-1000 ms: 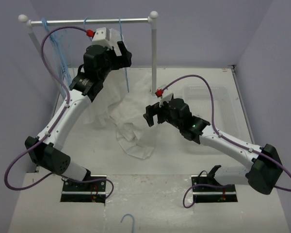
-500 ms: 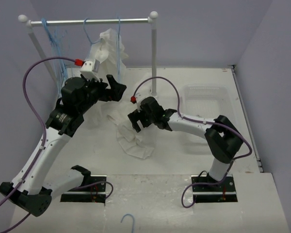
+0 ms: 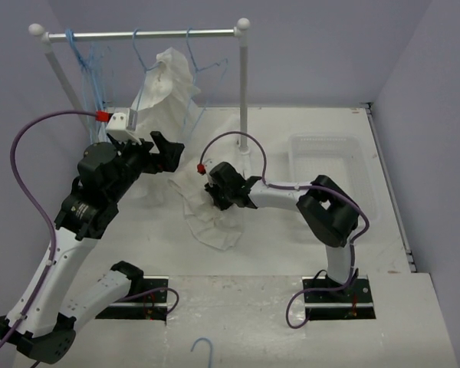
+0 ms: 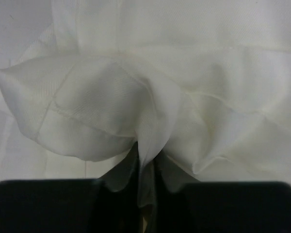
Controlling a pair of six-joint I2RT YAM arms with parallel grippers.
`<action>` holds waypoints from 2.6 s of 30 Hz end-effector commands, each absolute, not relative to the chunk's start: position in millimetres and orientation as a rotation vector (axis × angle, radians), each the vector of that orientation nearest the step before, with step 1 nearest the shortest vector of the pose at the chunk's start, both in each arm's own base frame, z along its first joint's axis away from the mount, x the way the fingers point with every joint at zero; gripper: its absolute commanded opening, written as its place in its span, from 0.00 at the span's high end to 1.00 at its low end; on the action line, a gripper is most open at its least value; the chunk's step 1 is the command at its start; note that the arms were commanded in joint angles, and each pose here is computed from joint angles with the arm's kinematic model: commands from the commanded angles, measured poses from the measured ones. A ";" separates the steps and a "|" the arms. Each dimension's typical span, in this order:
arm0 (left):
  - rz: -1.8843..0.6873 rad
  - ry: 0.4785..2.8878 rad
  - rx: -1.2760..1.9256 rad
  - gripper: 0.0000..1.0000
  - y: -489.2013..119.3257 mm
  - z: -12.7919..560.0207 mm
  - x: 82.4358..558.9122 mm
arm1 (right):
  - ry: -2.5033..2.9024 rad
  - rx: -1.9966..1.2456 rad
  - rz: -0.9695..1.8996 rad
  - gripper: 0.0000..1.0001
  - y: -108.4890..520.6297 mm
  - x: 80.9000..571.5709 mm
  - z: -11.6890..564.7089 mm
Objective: Remove the skirt from the hanger
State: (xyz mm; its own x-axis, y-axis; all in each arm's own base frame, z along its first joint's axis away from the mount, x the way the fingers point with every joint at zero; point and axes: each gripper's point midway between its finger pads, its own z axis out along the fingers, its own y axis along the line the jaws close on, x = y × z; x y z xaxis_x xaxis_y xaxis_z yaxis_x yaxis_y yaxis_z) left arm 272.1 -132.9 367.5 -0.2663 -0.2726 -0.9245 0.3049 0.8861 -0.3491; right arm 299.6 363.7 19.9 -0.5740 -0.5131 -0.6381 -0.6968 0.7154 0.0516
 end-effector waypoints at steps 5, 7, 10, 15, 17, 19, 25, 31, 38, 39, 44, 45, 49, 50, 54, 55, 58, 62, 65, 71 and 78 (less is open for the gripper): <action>-0.525 1.700 -0.005 0.00 -125.9 379.6 275.1 | 2.099 -0.744 0.452 1.00 347.2 300.7 122.2; -0.515 1.690 -0.009 0.00 -125.1 380.9 278.2 | 1.989 -0.632 0.474 1.00 329.5 297.9 175.3; -0.488 1.679 -0.040 0.00 -119.9 383.0 282.3 | 1.844 -0.477 0.426 1.00 292.7 304.6 239.0; -0.460 1.668 -0.050 0.00 -114.6 384.6 283.4 | 1.706 -0.166 0.232 1.00 210.0 336.5 327.5; -0.455 1.661 -0.053 0.00 -112.7 385.8 281.7 | 1.637 -0.081 0.210 1.00 186.6 339.1 365.2; -0.443 1.655 -0.061 0.00 -109.4 386.2 280.6 | 1.584 -0.027 0.158 1.00 159.1 343.1 392.1; -0.427 1.656 -0.075 0.00 -105.2 382.7 279.2 | 1.518 0.098 0.041 1.00 96.7 352.2 447.3; -0.407 1.658 -0.087 0.00 -101.6 384.6 279.9 | 1.547 0.197 -0.034 1.00 39.2 363.8 459.1; -0.403 1.673 -0.077 0.00 -103.8 384.0 282.6 | 1.591 0.259 -0.041 1.00 3.7 384.0 454.5; -0.401 1.679 -0.076 0.00 -104.3 382.4 283.6 | 1.620 0.254 -0.020 1.00 6.5 390.5 442.9; -0.399 1.695 -0.072 0.00 -106.1 381.7 286.3 | 1.826 0.397 0.041 1.00 -2.8 413.0 340.6; -0.398 1.701 -0.073 0.00 -106.7 380.7 287.4 | 1.866 0.419 0.076 1.00 -1.0 415.8 322.5; -0.408 1.701 -0.061 0.00 -110.0 382.1 289.2 | 2.027 0.646 0.087 1.00 -25.5 419.0 228.6; -0.412 1.703 -0.060 0.00 -110.9 382.0 289.6 | 2.049 0.678 0.066 1.00 -30.6 417.7 214.5; -0.405 1.722 -0.058 0.00 -112.2 375.9 292.5 | 2.146 0.840 -0.042 1.00 -50.6 400.7 148.0; -0.407 1.724 -0.061 0.00 -112.5 375.5 292.8 | 2.146 0.878 -0.087 1.00 -56.8 397.0 139.2; -0.409 1.729 -0.057 0.00 -114.1 374.3 294.4 | 2.209 0.909 -0.142 1.00 -59.8 386.0 108.6; -0.407 1.729 -0.057 0.00 -114.6 374.2 296.8 | 2.319 0.957 -0.086 1.00 -45.9 380.4 75.3; -0.413 1.723 -0.051 0.00 -116.5 374.8 298.0 | 2.407 0.981 -0.081 1.00 -39.2 373.5 54.7; -0.433 1.711 -0.033 0.00 -120.5 380.9 298.7 | 2.273 0.962 -0.130 0.56 -50.1 377.7 106.8; -0.433 1.706 -0.024 0.00 -121.6 380.4 299.1 | 2.056 0.760 0.080 0.08 -26.9 372.5 220.4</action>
